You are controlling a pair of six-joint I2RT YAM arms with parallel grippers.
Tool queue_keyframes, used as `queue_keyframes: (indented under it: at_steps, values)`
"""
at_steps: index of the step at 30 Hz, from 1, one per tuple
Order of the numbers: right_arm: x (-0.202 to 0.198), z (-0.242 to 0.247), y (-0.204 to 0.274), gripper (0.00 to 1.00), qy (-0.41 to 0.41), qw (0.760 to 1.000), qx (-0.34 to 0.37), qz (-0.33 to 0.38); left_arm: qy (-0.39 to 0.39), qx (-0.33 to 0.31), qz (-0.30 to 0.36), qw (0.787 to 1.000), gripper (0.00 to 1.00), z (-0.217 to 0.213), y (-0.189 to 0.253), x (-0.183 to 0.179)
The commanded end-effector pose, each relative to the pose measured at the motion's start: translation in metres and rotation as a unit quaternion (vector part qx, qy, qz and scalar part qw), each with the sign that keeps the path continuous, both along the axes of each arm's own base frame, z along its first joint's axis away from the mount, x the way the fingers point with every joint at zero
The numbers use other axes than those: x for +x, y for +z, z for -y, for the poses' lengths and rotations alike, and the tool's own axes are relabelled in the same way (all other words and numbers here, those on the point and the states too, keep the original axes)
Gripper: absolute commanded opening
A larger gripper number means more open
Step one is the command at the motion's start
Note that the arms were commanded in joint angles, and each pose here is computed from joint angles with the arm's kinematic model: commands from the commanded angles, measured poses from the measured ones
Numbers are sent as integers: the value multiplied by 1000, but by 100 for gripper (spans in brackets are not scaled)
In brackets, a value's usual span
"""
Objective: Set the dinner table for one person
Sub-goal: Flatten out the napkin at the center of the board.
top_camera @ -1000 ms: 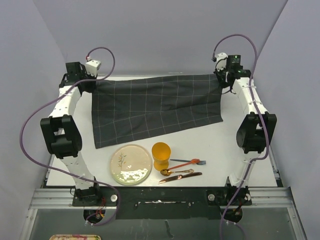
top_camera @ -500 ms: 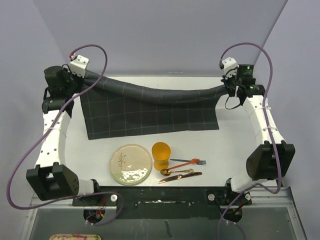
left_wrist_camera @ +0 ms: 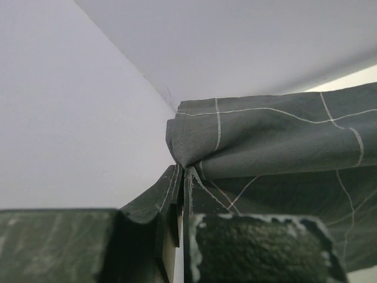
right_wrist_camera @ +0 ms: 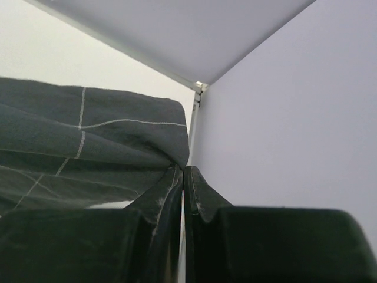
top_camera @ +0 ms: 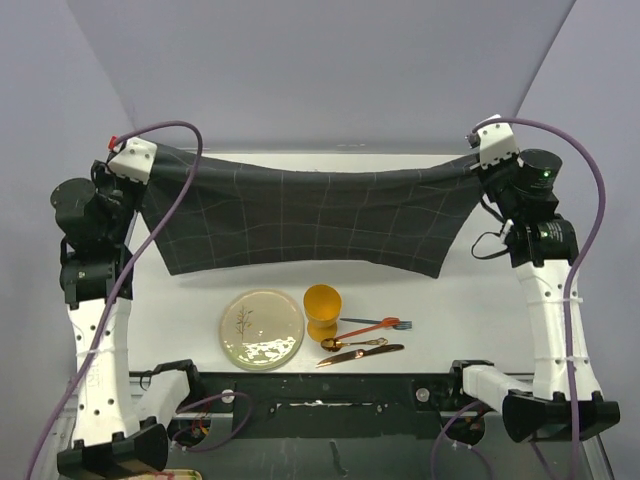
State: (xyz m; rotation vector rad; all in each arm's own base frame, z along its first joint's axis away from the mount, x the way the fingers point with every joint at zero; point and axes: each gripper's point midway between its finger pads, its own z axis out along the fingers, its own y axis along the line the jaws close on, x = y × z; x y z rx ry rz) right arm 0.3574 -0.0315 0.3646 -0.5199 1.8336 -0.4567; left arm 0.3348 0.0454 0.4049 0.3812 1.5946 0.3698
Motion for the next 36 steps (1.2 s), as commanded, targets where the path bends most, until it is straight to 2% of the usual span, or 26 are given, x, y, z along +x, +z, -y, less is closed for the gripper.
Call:
queue_keyframes:
  at_steps: [1, 6, 11, 17, 25, 31, 36]
  values:
    - [-17, 15, 41, 1, -30, 997, -26, 71, 37, 17, 78, 996, 0, -12, 52, -21]
    - [-20, 19, 51, 2, -35, 995, -35, 91, 51, 19, 115, 992, 0, -16, 72, -29]
    - [-2, 18, 40, 2, -33, 996, -32, 71, 50, 23, 93, 994, 0, -19, 56, -8]
    - [36, 14, 17, 2, -24, 999, -16, 34, 36, 11, 18, 999, 0, -23, 9, 49]
    - [109, 5, -45, 1, -27, 998, 35, -55, 38, -8, -86, 996, 0, -36, -86, 149]
    - [145, 0, -91, 0, -43, 991, 74, -105, 39, 16, -98, 994, 0, -32, -123, 197]
    - [168, -4, -122, 0, -53, 987, 81, -130, 44, 25, -123, 991, 0, -33, -155, 226]
